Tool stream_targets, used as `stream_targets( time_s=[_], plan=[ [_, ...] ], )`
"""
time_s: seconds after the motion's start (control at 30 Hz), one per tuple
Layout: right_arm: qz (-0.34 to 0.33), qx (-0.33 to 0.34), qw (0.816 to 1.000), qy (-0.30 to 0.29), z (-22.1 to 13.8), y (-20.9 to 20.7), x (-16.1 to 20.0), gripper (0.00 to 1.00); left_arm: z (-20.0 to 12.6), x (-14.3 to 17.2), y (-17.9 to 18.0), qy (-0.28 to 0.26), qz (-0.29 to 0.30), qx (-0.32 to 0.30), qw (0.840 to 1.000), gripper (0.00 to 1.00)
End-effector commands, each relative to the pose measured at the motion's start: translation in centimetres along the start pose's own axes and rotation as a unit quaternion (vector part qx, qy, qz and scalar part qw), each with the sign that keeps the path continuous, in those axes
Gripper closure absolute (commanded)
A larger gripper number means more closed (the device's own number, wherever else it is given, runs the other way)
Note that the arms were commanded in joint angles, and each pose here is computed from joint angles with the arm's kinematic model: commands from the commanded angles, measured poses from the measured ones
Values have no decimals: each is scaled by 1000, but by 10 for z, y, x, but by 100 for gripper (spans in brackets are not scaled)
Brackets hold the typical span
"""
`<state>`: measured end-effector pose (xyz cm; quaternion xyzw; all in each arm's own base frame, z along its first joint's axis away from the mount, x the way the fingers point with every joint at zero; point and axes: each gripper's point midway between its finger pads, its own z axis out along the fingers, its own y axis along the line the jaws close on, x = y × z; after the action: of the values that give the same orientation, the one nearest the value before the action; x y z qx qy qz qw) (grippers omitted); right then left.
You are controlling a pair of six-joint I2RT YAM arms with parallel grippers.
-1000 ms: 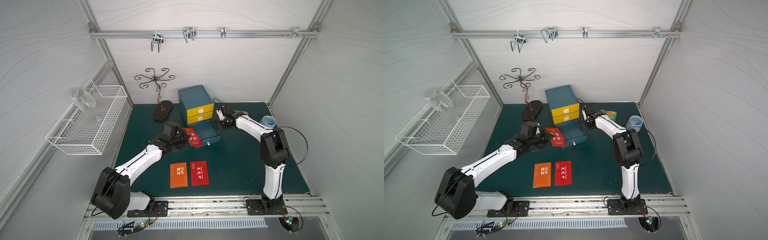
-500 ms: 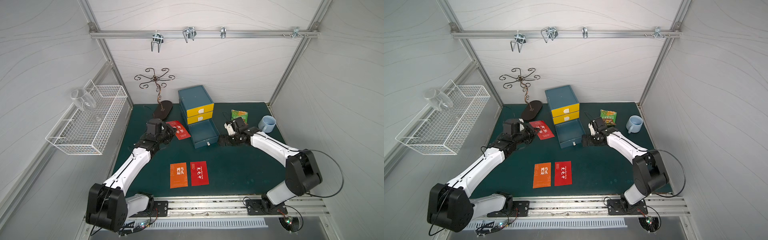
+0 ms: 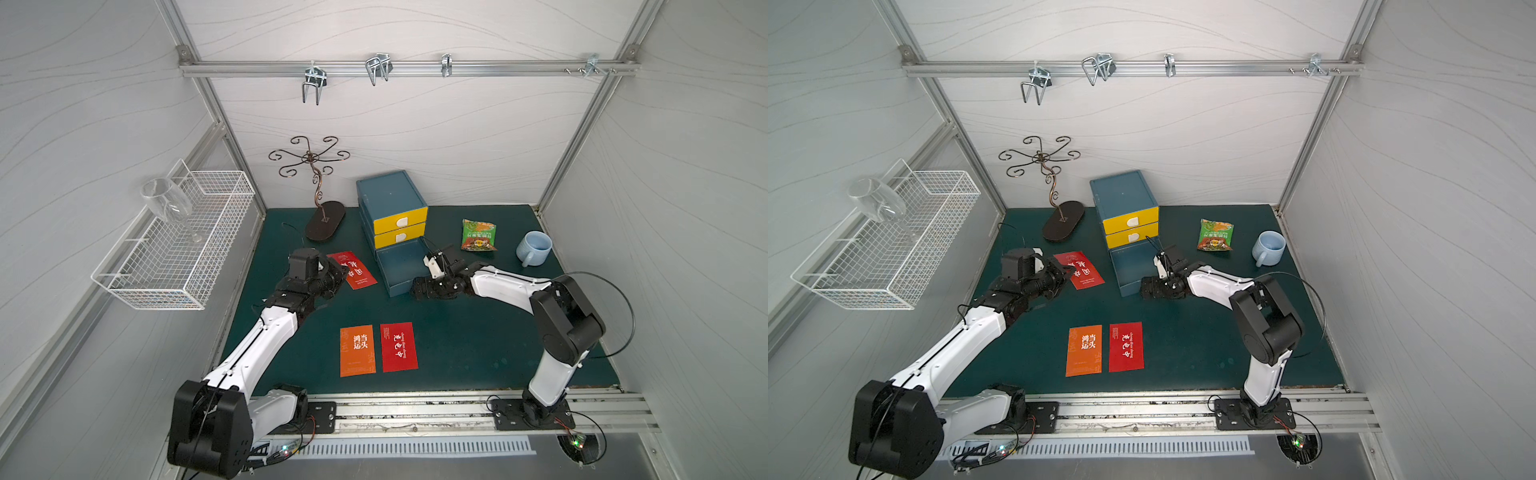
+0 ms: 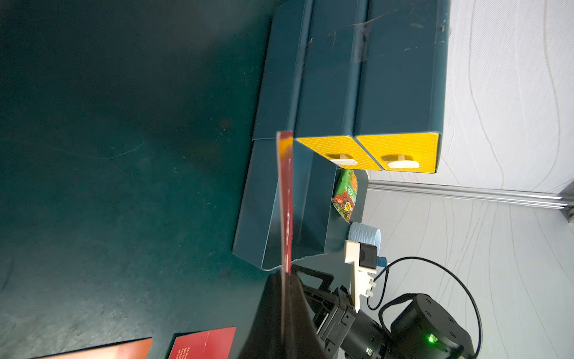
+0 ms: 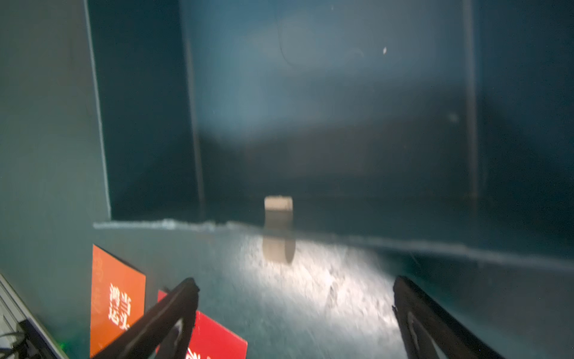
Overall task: Take the postcards out of the drawer
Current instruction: Close the drawer in the storage box.
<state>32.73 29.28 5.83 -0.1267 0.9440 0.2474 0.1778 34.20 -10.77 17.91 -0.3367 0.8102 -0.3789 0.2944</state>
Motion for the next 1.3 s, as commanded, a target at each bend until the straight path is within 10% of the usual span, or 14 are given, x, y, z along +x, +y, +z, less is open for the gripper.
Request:
stream_targets(
  time_s=[0.0,1.27],
  plan=[
    [6,-27,999,-43,3,16,-28,1,-6,-6,-11,-10,4,25,1000,100],
    [172,-115,952,-225,31,-21,-154,1,-22,-4,-6,-10,1,29,1000,100]
  ],
)
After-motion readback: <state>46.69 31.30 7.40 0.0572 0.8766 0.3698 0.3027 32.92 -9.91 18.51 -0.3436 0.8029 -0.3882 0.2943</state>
